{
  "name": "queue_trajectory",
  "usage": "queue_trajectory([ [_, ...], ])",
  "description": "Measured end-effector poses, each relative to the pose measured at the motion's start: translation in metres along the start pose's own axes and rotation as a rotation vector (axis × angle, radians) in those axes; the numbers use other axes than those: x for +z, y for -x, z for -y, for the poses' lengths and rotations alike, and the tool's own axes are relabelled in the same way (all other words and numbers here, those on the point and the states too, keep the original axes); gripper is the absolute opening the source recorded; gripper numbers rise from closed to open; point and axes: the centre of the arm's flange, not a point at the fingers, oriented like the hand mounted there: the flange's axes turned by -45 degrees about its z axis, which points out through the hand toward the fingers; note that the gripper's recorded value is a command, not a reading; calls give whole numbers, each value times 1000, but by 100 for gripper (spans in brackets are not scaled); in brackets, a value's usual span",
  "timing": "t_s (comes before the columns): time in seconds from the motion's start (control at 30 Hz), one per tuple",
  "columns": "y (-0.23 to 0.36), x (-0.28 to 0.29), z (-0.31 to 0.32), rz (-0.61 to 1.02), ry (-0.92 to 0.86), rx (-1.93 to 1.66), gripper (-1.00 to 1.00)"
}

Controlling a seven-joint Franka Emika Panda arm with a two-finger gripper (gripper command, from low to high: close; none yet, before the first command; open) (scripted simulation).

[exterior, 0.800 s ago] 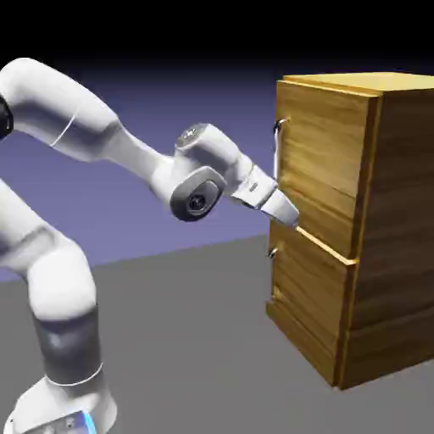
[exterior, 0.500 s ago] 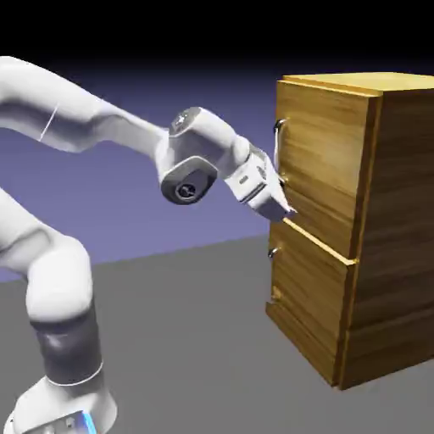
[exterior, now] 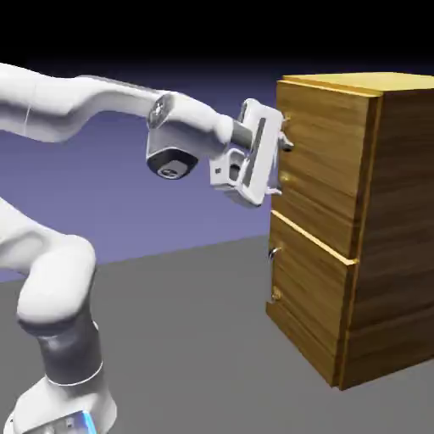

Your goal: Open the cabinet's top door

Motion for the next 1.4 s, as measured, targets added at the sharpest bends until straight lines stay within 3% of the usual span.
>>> queue_trajectory([
  [0.7,56,-16,4,51,-267,987,0],
  [1.4,135,35,-16,258,-442,1790,0],
])
